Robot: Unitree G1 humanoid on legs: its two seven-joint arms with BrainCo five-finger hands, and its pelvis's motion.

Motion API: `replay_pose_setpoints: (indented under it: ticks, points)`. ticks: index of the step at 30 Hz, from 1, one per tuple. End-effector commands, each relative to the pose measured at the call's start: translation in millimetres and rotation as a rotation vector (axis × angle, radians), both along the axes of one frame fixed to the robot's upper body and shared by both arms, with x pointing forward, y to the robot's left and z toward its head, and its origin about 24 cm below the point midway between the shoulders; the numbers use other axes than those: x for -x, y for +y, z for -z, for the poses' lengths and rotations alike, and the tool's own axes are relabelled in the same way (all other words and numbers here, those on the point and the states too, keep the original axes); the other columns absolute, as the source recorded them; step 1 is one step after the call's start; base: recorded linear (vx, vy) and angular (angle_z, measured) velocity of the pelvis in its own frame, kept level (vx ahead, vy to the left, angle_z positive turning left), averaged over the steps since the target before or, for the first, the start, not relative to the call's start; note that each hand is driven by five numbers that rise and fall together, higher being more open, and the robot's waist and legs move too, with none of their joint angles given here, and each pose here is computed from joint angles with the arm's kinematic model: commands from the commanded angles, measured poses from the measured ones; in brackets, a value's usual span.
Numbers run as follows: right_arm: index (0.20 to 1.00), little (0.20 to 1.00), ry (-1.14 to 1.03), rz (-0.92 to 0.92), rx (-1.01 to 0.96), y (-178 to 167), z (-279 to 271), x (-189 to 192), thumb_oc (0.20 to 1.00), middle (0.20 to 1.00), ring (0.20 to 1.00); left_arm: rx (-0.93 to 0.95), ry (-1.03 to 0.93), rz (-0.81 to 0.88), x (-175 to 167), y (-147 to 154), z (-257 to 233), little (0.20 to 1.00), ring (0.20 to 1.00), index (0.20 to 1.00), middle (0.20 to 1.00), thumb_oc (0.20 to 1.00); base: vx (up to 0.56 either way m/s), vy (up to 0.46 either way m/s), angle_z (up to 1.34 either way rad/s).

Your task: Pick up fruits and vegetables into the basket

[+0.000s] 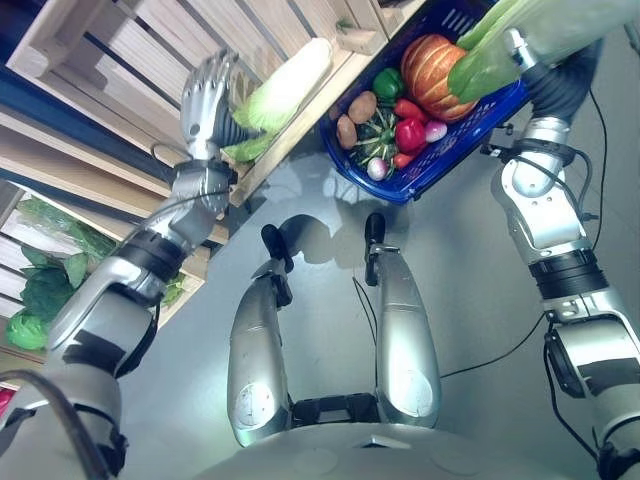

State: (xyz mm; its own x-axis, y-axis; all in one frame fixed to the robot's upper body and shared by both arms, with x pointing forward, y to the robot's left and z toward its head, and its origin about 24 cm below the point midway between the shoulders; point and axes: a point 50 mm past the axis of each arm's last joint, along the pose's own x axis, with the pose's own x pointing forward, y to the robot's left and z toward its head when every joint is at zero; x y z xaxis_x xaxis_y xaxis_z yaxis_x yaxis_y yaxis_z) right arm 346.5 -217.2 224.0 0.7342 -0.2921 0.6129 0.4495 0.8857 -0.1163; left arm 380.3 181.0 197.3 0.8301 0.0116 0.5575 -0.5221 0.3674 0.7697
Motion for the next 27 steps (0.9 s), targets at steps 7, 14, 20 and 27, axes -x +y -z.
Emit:
replay_pose_setpoints:
  ticks: [7,14,20,27]
  points:
    - [0.2,0.2,0.094,-0.133,-0.015,6,-25,-30,0.2,0.2,0.2,0.207,-0.083,0.021,-13,-13,-41,1.0,1.0,1.0,1.0,1.0,0.03,0.011,-0.02]
    - [0.2,0.2,0.312,-0.138,-0.08,-1,-4,-52,0.2,0.2,0.2,0.282,-0.135,0.088,-11,-27,-60,1.0,1.0,1.0,1.0,1.0,0.0,0.01,0.02]
    - [0.2,0.2,0.479,-0.036,-0.139,-20,16,-62,0.2,0.2,0.2,0.288,-0.145,0.14,-11,-41,-77,1.0,1.0,1.0,1.0,1.0,-0.01,-0.013,0.06]
    - [0.2,0.2,0.593,0.041,-0.374,-39,37,-63,0.2,0.2,0.2,0.295,-0.133,0.158,-13,-53,-87,1.0,1.0,1.0,1.0,1.0,0.0,-0.024,0.08]
